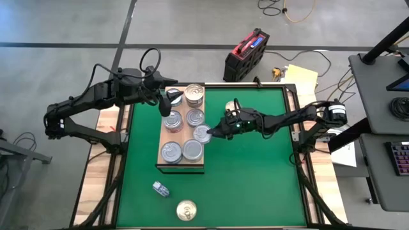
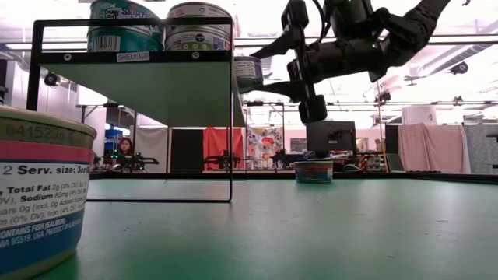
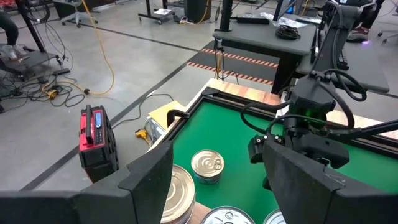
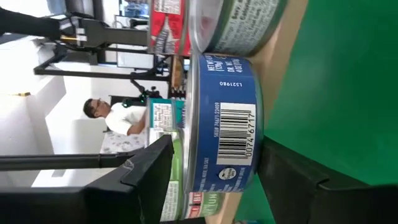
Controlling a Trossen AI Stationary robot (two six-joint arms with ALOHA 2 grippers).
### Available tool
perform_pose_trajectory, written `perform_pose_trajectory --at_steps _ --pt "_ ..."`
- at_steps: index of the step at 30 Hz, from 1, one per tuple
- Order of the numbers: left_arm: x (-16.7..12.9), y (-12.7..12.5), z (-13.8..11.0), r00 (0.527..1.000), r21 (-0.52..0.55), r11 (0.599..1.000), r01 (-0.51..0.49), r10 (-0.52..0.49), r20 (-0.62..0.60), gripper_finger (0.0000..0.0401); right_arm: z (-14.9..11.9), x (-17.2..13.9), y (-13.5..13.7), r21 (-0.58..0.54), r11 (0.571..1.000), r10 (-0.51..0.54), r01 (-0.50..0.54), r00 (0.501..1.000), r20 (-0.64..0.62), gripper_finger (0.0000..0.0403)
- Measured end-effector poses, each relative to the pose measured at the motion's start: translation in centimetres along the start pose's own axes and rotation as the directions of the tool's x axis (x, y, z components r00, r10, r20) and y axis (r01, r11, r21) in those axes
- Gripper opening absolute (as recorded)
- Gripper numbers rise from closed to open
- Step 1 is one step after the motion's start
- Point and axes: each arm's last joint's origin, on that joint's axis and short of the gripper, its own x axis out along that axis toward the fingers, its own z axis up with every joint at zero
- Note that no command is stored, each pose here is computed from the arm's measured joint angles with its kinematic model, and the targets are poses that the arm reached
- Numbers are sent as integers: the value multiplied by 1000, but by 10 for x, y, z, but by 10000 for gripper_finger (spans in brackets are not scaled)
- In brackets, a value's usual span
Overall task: Stack canned seafood by type on shelf
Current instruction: Put the blue tuna can on the shelf
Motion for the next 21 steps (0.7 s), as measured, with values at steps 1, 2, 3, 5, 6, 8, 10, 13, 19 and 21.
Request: perform_pose_trajectory --at_steps 1,2,3,5,6,8,10,13,19,21 --pt "0 0 0 1000 0 1000 0 0 0 232 0 1 0 3 1000 -10 10 1000 -7 215" --pt "0 0 0 1000 0 1000 0 0 0 232 0 1 1 2 1000 -20 20 1000 -13 215" --pt "0 0 0 1000 0 1000 0 0 0 232 1 2 1 1 1000 -30 30 999 -19 216" --pt "0 0 0 1000 0 1000 0 0 0 232 1 3 3 -5 999 -45 45 998 -31 216" --pt "0 0 0 1000 0 1000 0 0 0 232 1 4 4 -8 999 -51 50 998 -38 216" --pt "0 0 0 1000 0 1000 0 0 0 232 2 6 6 -12 998 -61 61 997 -45 217" --pt "0 0 0 1000 0 1000 0 0 0 232 2 6 8 -13 997 -72 71 996 -48 217" --pt "0 0 0 1000 0 1000 0 0 -1 232 3 7 9 -18 996 -86 85 995 -51 217" --pt "0 0 -1 1000 2 1000 0 0 -9 232 4 10 13 -28 993 -116 114 990 -74 217" --pt "0 0 -1 1000 2 1000 0 1 -9 232 4 11 16 -36 991 -128 125 988 -88 217"
